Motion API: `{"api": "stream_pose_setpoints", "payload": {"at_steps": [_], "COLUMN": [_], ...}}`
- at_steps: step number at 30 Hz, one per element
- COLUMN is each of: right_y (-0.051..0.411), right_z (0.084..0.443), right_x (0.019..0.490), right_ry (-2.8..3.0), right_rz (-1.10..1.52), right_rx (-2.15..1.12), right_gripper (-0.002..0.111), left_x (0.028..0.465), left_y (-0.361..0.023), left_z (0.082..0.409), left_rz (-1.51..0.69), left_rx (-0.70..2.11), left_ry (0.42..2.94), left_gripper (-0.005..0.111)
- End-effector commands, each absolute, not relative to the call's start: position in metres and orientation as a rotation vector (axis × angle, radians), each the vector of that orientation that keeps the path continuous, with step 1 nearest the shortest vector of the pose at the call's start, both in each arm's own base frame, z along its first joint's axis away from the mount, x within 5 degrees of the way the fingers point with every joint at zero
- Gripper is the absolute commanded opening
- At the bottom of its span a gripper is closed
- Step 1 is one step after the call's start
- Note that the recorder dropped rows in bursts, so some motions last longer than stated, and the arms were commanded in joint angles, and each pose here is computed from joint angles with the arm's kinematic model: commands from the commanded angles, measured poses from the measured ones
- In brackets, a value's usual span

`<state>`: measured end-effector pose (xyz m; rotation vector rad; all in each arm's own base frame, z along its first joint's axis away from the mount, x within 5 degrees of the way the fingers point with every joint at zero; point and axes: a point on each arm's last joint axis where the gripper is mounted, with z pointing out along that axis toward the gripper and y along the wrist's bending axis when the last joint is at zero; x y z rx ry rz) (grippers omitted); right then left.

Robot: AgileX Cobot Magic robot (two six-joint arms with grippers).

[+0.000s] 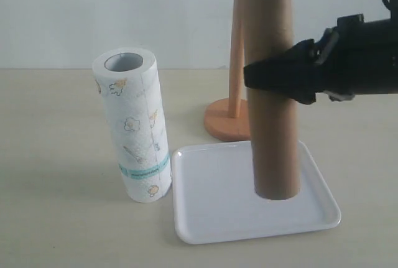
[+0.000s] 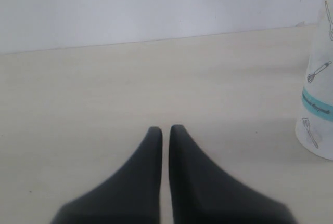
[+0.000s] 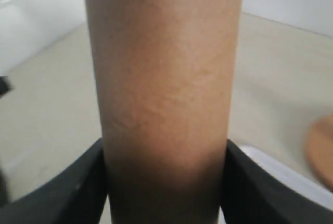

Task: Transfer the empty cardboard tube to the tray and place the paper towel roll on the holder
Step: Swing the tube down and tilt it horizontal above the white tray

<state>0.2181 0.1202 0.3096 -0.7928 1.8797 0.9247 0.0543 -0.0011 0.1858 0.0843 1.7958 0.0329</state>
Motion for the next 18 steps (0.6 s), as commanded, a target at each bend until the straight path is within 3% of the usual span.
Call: {"api": "stream_pose_setpoints", "payload": {"at_steps": [1, 8, 14, 18], "right_y": [0.136, 0.162, 0.143, 0.137], "right_z": [0.337, 0.336, 0.336, 0.321], "right_x": [0.201, 0.205, 0.230, 0.224], "right_ry": [1.648, 1.319, 1.400, 1.284], "right_rz": [0.982, 0.398, -0.047, -0.234], "right_rx": [-1.081, -1.345, -1.202, -1.385], "right_gripper": [0.000, 0.000, 0.000, 0.000], "left_x": [0.054, 0.054, 0.054, 0.054], "left_y": [-0.001, -0.001, -0.001, -0.001], "left_z": [0.185, 0.185, 0.185, 0.185], "left_rz": [0.030, 0.030, 0.030, 0.030], "left_rx": [0.078, 0.078, 0.078, 0.078], "left_ry": [1.793, 1.793, 1.793, 1.793], "left_gripper": [0.004, 0.004, 0.004, 0.004]}}
